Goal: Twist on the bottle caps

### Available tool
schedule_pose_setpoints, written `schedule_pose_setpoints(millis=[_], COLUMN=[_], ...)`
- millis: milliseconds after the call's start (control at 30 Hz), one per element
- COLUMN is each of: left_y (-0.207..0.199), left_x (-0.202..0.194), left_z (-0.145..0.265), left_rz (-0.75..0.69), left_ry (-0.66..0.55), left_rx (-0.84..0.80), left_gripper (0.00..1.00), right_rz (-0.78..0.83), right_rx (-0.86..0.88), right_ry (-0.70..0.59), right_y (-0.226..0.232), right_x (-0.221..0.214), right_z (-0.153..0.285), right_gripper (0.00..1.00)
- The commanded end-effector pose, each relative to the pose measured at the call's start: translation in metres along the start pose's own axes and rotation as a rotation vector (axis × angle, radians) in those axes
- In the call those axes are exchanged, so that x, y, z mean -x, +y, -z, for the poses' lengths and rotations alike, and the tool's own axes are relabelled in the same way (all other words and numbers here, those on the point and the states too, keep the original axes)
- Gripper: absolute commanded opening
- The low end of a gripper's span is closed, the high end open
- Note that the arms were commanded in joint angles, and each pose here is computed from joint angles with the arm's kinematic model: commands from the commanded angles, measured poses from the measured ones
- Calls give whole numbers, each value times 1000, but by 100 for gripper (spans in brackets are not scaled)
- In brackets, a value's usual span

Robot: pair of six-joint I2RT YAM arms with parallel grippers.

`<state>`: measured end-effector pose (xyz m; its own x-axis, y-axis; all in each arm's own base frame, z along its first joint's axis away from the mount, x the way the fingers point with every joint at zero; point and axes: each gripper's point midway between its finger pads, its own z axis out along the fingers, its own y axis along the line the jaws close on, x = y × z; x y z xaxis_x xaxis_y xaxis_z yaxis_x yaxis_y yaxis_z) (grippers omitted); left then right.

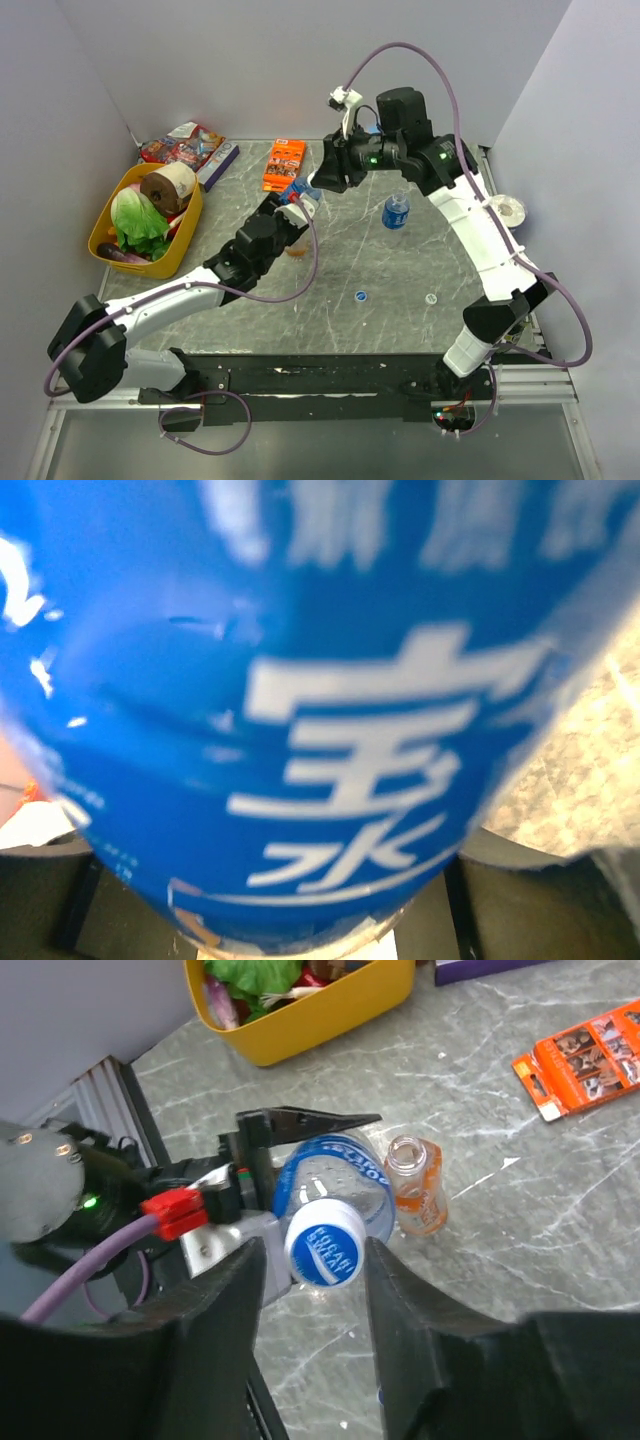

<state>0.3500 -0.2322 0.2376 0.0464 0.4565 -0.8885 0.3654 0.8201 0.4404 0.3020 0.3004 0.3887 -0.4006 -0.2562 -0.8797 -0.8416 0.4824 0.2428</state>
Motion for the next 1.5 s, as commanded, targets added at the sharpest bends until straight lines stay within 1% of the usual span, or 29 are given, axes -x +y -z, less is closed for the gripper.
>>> schedule_pose_setpoints(millis=[0, 33, 67, 100, 133, 167, 200, 233, 267, 300, 333, 367, 433, 533, 733, 867, 1000, 1167, 1300, 1367, 1400, 1467], left_y=[4, -20, -19, -26, -49, -55, -63, -68, -78, -82, -86, -92, -96, -97, -92, -91, -89, -89, -86, -87, -85, -85], left_x=[2, -3, -7, -8, -10, -8, -7, -6, -3, -2, -4, -4, -4, 1, 10, 14, 17, 19, 22, 21, 21, 23], left_z=[10, 16, 25, 32, 47, 60, 69, 76, 90, 95, 98, 103, 106, 104, 102, 101, 101, 99, 96, 95, 93, 90], left_rz=[47, 49, 48, 34, 22, -38, -61, -75, -101, -111, -113, -110, -115, -130, -185, -192, -195, -197, -204, -209, -210, -202], left_ry=[-21, -29, -44, -60, -95, -141, -168, -194, -234, -245, -238, -227, -214, -209, -262, -269, -287, -290, -304, -302, -300, -296], left_rx=[-82, -241, -305, -377, -549, -615, -680, -722, -809, -845, -879, -934, -980, -1010, -991, -994, -976, -973, -956, -955, -946, -935], left_gripper=[1, 1, 1, 1, 1, 1, 1, 1, 1, 1, 1, 1, 1, 1, 1, 1, 1, 1, 1, 1, 1, 1], right_rz=[229, 322, 465, 535, 673, 700, 763, 898, 930, 969, 1026, 1056, 1105, 1154, 1215, 1212, 1217, 1214, 1197, 1189, 1184, 1163], right_rx=[102, 104, 127, 140, 141, 179, 192, 225, 228, 246, 255, 277, 284, 325, 376, 422, 438, 450, 465, 479, 481, 475], right_ry=[-119, -147, -132, -142, -195, -157, -153, -171, -131, -116, -112, -119, -129, -111, -85, -31, -4, -13, -3, -1, -2, -12], right_y=[42, 51, 49, 52, 66, 65, 70, 88, 85, 89, 92, 101, 104, 110, 113, 113, 111, 113, 114, 115, 115, 116], right_x=[42, 45, 32, 27, 27, 2, -6, -12, -28, -37, -44, -47, -49, -54, -61, -73, -77, -76, -78, -78, -78, -75], right_z=[55, 72, 70, 74, 94, 82, 82, 87, 79, 77, 75, 72, 69, 65, 60, 56, 52, 51, 48, 46, 45, 43], right_gripper=[59, 60, 60, 60, 64, 66, 66, 66, 67, 67, 67, 67, 68, 67, 66, 65, 59, 57, 50, 45, 40, 35])
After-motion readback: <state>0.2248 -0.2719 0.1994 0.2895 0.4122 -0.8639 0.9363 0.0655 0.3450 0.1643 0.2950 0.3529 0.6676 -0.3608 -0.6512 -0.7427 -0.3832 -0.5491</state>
